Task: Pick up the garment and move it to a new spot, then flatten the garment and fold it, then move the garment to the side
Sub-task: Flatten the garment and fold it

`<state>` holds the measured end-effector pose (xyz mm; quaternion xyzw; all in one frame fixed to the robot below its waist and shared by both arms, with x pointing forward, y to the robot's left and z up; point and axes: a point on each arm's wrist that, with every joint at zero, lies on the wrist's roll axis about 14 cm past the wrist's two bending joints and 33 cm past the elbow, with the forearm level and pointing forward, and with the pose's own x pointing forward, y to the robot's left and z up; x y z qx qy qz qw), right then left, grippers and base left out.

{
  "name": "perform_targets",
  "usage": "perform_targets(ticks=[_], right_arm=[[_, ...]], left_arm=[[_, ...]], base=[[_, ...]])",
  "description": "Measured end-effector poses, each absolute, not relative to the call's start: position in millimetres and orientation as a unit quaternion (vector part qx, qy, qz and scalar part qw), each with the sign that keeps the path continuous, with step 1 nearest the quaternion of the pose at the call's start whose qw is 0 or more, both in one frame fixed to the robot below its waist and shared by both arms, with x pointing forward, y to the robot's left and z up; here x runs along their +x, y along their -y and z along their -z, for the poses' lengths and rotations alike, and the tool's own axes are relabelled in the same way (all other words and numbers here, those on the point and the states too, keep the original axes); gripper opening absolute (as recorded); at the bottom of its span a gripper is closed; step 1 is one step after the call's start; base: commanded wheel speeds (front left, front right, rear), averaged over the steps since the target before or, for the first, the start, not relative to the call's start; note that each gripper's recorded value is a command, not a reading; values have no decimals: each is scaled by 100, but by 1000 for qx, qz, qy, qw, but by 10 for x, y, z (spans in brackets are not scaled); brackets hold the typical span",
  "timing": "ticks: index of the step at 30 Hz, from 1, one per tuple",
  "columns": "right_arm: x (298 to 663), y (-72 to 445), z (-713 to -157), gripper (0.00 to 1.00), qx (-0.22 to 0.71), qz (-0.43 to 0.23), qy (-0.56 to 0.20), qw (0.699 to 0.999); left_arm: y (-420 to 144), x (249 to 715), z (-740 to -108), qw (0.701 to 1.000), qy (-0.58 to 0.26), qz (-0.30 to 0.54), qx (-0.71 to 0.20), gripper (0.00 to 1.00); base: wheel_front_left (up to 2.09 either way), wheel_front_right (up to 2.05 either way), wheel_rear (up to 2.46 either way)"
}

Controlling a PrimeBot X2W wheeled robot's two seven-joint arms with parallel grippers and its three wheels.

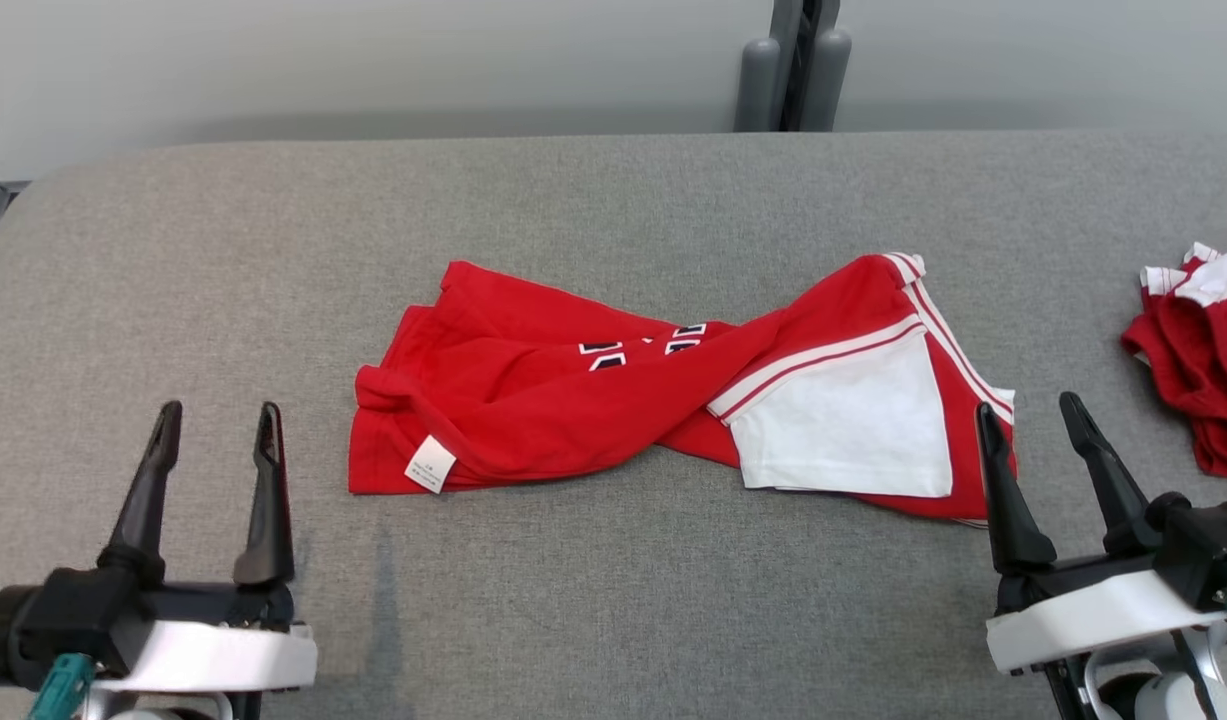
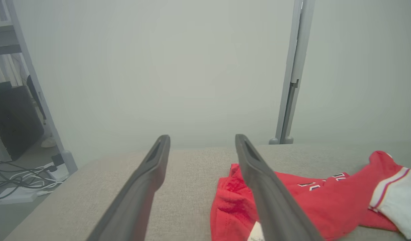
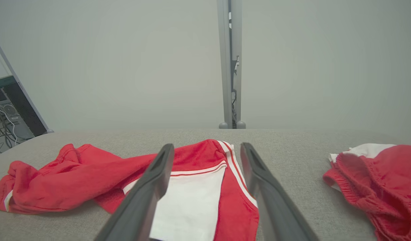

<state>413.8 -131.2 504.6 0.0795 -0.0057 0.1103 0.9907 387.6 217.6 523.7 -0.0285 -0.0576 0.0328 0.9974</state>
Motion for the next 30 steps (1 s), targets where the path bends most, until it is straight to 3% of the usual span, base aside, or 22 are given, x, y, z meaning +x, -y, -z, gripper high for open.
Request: perform_targets(ticks=[20,25,26,27,30], right_arm=[[3970,1346,-5078,100,75,-106,-2,991],[4020,1310,-5012,100,78,-110,-11,991],[4022,1310,-4990,100,79,-110,-14,991],[4065,1340,-4926,100,83,-104,-21,991],[4082,1397,-4846,100,84,-95,-29,992]], left_arm=[[-2075,3737,-5182,999,34,0,-13,100],[-1861,3950,-4863,997,-42,62,-28,100],[-1825,3972,-4761,995,-63,74,-33,100],[-1713,4077,-4407,984,-135,111,-45,100],[-1725,4157,-4209,977,-170,123,-41,100]], base=[[0,0,0],[0,0,0],[0,0,0],[0,0,0],[0,0,0]])
